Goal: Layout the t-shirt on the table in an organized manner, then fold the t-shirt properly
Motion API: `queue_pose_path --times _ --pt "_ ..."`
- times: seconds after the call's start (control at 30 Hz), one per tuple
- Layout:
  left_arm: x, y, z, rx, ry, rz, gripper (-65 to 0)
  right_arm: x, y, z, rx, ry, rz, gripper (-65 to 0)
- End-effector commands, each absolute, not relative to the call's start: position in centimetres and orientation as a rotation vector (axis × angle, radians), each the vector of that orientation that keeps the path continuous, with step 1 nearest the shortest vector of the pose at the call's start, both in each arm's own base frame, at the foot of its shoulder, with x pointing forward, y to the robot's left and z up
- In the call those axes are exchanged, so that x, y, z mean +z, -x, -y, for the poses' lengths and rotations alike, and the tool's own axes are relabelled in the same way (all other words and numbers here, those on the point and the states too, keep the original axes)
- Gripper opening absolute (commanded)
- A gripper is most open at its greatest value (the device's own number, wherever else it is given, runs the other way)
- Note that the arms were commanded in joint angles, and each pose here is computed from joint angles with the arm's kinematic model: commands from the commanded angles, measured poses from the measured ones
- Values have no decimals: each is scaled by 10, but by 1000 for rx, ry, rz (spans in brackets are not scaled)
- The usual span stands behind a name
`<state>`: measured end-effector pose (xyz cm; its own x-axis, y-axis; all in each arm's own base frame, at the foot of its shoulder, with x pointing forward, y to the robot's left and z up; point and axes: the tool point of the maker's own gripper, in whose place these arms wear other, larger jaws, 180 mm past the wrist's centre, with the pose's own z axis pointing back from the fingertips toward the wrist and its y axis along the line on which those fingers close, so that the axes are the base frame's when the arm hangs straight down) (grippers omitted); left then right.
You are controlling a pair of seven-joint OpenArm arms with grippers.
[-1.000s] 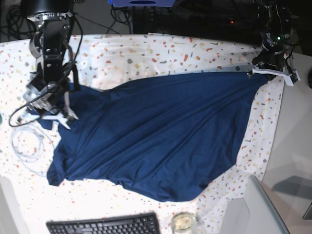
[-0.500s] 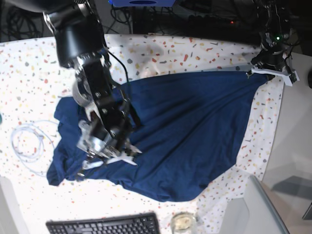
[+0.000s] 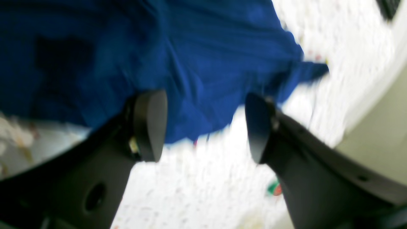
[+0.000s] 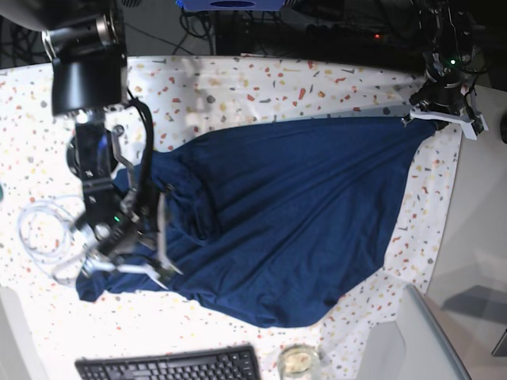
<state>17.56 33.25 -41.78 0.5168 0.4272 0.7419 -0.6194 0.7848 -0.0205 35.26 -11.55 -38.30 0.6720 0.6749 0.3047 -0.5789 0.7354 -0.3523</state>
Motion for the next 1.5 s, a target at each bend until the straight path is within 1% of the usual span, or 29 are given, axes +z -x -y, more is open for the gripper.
queue_pose_path --times 0.0,0.07,0.17,0.27,0.47,0.5,0.53,0.57,0.63,0.67,0.77,0.8,0.87,0.93,1.03,1.2,1.27,1.33,1.37,1.4,1.47 --pt "-407 -180 -340 622 -283 849 -650 -378 -358 130 649 250 452 -278" --pt "-408 -180 -340 622 -283 848 -650 -396 -349 147 571 224 419 -276" --pt "-408 -180 -340 622 -283 848 -650 -423 -344 158 504 162 408 -276" --pt "-407 -180 -340 621 -284 848 -650 -443 -339 162 469 116 389 -276" --pt "-408 -179 -341 620 -286 846 -650 -459 -338 157 465 74 381 -285" --pt "-408 -179 -341 620 -286 846 -650 -460 -338 156 465 72 374 -308" --pt "-409 -177 -341 619 -287 841 -650 -463 -336 156 467 68 362 -360" --pt "-410 -175 -341 618 -288 837 -650 -464 -336 156 467 68 361 -428" --pt "-410 -174 -341 617 -289 836 -650 -464 -332 158 466 74 348 -609" --pt "-410 -174 -341 617 -289 834 -650 -461 -330 160 465 86 341 -650" --pt "-410 -172 -341 617 -292 830 -650 -443 -318 172 457 149 340 -638" --pt "-410 -172 -341 617 -292 830 -650 -436 -312 175 454 172 345 -645" --pt "-410 -172 -341 617 -292 830 -650 -415 -299 181 449 222 376 -650" --pt "-409 -172 -341 616 -291 833 -650 -390 -297 174 478 258 439 -650" --pt "-409 -175 -340 617 -288 839 -650 -357 -310 136 594 265 555 -650" --pt "-407 -178 -339 615 -284 845 -650 -317 -365 48 846 243 704 -650" --pt "-409 -177 -338 613 -282 841 -650 -300 -392 19 903 229 761 -650" --pt "-409 -177 -338 612 -281 841 -650 -283 -419 -8 925 181 841 -647" --pt "-409 -177 -338 612 -281 841 -650 -277 -429 -18 935 158 874 -636" --pt "-409 -176 -338 612 -282 838 -650 -270 -436 -26 948 149 898 -594" --pt "-410 -174 -338 612 -285 834 -650 -262 -444 -25 951 168 904 -465"
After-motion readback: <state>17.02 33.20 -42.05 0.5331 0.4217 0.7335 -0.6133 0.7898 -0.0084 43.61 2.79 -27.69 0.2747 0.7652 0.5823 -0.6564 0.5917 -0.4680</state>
